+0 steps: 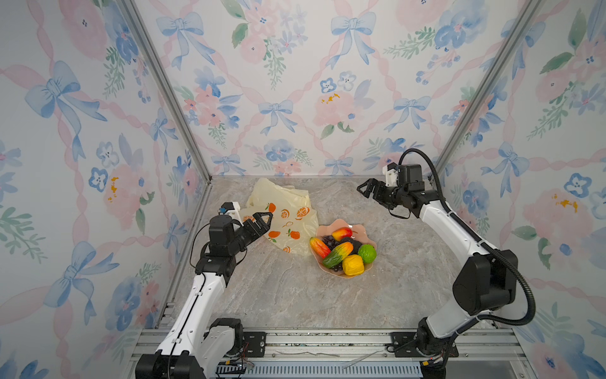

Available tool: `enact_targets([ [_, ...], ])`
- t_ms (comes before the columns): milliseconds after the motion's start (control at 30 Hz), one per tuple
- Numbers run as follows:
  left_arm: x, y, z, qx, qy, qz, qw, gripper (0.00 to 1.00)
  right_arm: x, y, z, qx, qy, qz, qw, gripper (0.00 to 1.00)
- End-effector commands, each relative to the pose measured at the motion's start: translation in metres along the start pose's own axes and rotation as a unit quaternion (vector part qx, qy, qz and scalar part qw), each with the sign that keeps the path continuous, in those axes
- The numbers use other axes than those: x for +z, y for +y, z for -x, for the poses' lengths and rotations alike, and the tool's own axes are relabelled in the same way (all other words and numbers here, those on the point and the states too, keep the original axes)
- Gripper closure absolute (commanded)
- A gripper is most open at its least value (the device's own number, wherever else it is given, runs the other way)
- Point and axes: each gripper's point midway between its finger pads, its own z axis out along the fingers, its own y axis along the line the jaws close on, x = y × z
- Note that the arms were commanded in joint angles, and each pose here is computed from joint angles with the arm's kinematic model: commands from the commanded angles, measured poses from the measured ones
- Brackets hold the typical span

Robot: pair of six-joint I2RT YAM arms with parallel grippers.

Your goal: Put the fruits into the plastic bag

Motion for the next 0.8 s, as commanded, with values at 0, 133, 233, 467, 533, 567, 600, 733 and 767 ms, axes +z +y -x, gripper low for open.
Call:
enact_targets([
  [0,-0.007,0.007,-0.01,-0.006,0.013,-0.001,1.0,0.02,0.016,0.046,-0.037,-0.041,0.069,0.008,0.997,0.04],
  [133,-0.014,0.012,-0.013,-0.012,0.01,-0.002,1.0,0.02,0.032,0.086,-0.062,-0.071,0.095,0.011,0.993,0.04],
  [233,-0.018,0.016,-0.016,-0.016,0.009,-0.003,1.0,0.02,0.044,0.108,-0.079,-0.093,0.106,0.011,0.99,0.04],
  [467,-0.025,0.023,-0.021,-0.024,0.01,-0.003,1.0,0.02,0.07,0.129,-0.108,-0.103,0.128,0.013,0.986,0.04],
  [533,-0.026,0.024,-0.021,-0.025,0.008,-0.002,1.0,0.02,0.079,0.134,-0.116,-0.108,0.135,0.012,0.985,0.04],
  [567,-0.027,0.025,-0.02,-0.025,0.007,-0.003,1.0,0.02,0.083,0.135,-0.118,-0.11,0.137,0.011,0.984,0.03],
  [600,-0.028,0.026,-0.021,-0.027,0.007,-0.002,1.0,0.02,0.086,0.136,-0.119,-0.11,0.137,0.01,0.984,0.04],
  [733,-0.031,0.029,-0.02,-0.03,0.004,0.0,1.0,0.02,0.101,0.136,-0.122,-0.103,0.136,0.0,0.985,0.01],
  [767,-0.031,0.029,-0.02,-0.03,0.004,0.0,1.0,0.02,0.102,0.136,-0.12,-0.101,0.134,0.0,0.986,0.01],
])
